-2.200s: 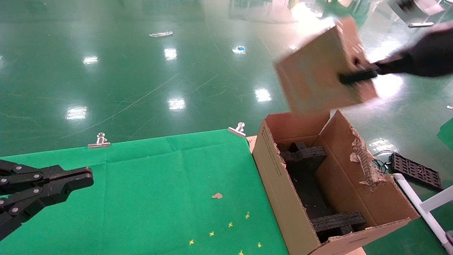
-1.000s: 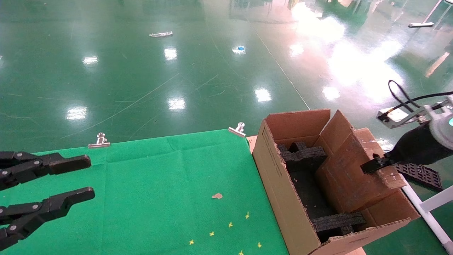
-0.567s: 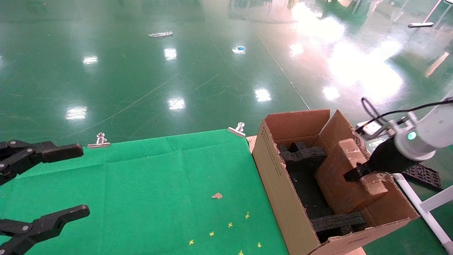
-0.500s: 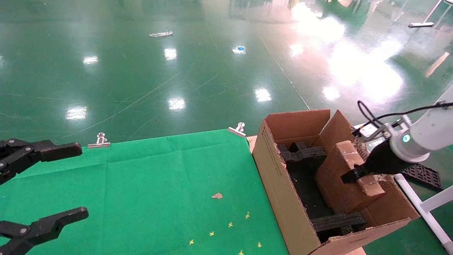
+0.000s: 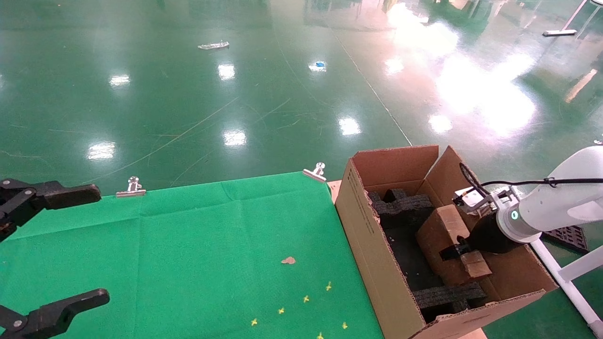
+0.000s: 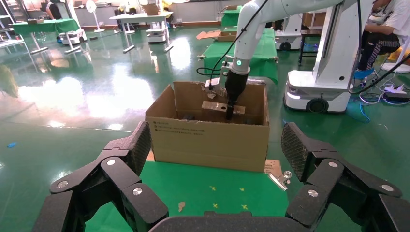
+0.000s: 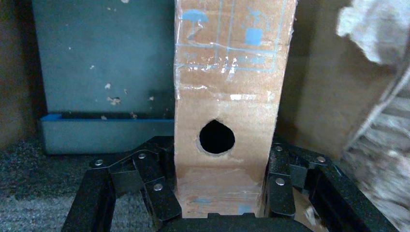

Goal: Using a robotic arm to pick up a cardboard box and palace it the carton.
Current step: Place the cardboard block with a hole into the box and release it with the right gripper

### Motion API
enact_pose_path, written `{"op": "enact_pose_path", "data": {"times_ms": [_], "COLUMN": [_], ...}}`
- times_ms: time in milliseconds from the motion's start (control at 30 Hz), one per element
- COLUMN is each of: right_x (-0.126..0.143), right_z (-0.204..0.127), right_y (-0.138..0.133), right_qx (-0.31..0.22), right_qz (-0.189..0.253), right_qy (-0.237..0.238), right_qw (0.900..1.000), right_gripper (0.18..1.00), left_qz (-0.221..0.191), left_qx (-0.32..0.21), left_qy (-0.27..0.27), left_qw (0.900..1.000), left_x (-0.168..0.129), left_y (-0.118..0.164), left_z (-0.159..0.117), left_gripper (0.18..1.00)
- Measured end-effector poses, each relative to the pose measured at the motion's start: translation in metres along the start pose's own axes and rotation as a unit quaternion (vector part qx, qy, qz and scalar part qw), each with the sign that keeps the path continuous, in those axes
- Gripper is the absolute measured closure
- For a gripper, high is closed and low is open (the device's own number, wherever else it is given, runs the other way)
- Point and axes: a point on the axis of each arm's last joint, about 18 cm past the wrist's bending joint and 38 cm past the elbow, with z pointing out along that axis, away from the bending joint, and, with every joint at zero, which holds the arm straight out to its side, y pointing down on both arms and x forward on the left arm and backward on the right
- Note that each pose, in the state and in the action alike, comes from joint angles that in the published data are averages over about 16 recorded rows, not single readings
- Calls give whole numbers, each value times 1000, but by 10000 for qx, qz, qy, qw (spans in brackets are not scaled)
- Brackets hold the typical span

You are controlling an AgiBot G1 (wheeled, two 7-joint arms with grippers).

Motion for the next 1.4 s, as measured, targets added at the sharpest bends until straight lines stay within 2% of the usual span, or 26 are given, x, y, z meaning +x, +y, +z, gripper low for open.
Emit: {"op": "enact_pose_path", "data": {"times_ms": [367, 567, 967, 1233, 1400], "right_x": [6, 8, 9, 8, 9], "right_z": [3, 1, -2, -7, -21], "right_y": [5, 3, -1, -7, -21], "right_qx": [-42, -84, -104, -53, 170], "right_qz": [-27, -34, -68, -116, -199], "right_qy": [-21, -1, 14, -3, -35], "right_qw": [10000, 10000, 9999, 9999, 9997], "right_gripper": [870, 828, 637, 455, 358], "left_qz": [0, 0, 0, 0, 0], "left_qx": [0, 0, 0, 0, 0], "left_qy": [0, 0, 0, 0, 0], "left_qw": [10000, 10000, 10000, 10000, 10000], "left_x": [0, 0, 0, 0, 0], "left_y": [0, 0, 0, 0, 0], "left_z": [0, 0, 0, 0, 0], "left_gripper": [188, 184, 184, 184, 184]}}
